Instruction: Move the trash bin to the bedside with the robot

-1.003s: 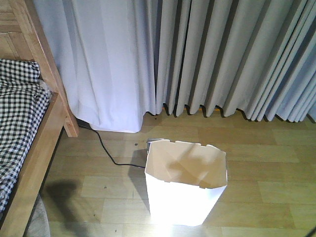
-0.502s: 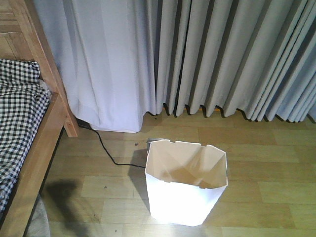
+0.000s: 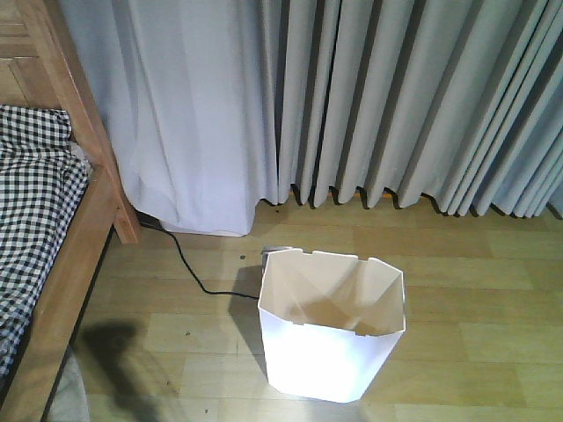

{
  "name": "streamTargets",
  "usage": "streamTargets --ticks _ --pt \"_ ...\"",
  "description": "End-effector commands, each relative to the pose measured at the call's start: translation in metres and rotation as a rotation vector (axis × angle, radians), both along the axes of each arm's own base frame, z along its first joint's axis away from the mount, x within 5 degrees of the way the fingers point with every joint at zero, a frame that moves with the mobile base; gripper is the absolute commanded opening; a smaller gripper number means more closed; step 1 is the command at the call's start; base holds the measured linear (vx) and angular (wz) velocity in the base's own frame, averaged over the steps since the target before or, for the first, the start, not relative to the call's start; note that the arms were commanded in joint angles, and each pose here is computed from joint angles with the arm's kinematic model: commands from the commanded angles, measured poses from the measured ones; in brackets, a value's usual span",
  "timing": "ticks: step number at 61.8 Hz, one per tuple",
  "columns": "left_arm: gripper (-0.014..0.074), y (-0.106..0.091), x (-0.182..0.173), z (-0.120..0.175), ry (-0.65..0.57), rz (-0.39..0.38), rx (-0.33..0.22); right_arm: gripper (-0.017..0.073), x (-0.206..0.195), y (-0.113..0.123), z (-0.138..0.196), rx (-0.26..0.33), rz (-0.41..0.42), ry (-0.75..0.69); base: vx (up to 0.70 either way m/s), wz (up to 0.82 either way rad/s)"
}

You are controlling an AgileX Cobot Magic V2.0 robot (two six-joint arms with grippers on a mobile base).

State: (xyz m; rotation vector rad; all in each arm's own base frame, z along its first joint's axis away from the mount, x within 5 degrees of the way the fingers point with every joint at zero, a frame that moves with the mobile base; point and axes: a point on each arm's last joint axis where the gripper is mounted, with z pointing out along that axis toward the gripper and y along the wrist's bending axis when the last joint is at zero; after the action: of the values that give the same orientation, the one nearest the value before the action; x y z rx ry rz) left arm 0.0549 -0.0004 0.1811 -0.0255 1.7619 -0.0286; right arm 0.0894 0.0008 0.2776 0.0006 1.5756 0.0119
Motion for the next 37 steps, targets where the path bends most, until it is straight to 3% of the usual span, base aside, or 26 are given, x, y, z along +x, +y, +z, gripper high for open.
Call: streamTargets --ticks 1,6,14,21,37 --pt "-0.0006 0.0 0.001 0.001 -0.066 0.003 -0.008 -0.0009 0.0 0.0 0.008 -0.034 0.003 -0.019 0.0 0.0" --pt "-0.0006 0.0 0.001 0.001 -0.066 0.003 -0.008 -0.0009 -0.003 0.001 0.008 -0.064 0.011 -0.019 0.0 0.0" --pt "-0.0006 0.0 0.001 0.001 -0.066 0.003 -0.008 -0.0009 -0.01 -0.002 0.01 -0.026 -0.037 -0.043 0.0 0.0" --pt "-0.0006 0.0 0.001 0.001 -0.066 0.003 -0.008 -0.0009 -0.017 -0.003 0.011 -0.054 -0.047 -0.061 0.0 0.0" --pt "-0.0006 0.0 0.001 0.001 -0.066 0.003 -0.008 -0.0009 -0.024 -0.006 0.005 0.014 -0.085 -0.005 0.0 0.0"
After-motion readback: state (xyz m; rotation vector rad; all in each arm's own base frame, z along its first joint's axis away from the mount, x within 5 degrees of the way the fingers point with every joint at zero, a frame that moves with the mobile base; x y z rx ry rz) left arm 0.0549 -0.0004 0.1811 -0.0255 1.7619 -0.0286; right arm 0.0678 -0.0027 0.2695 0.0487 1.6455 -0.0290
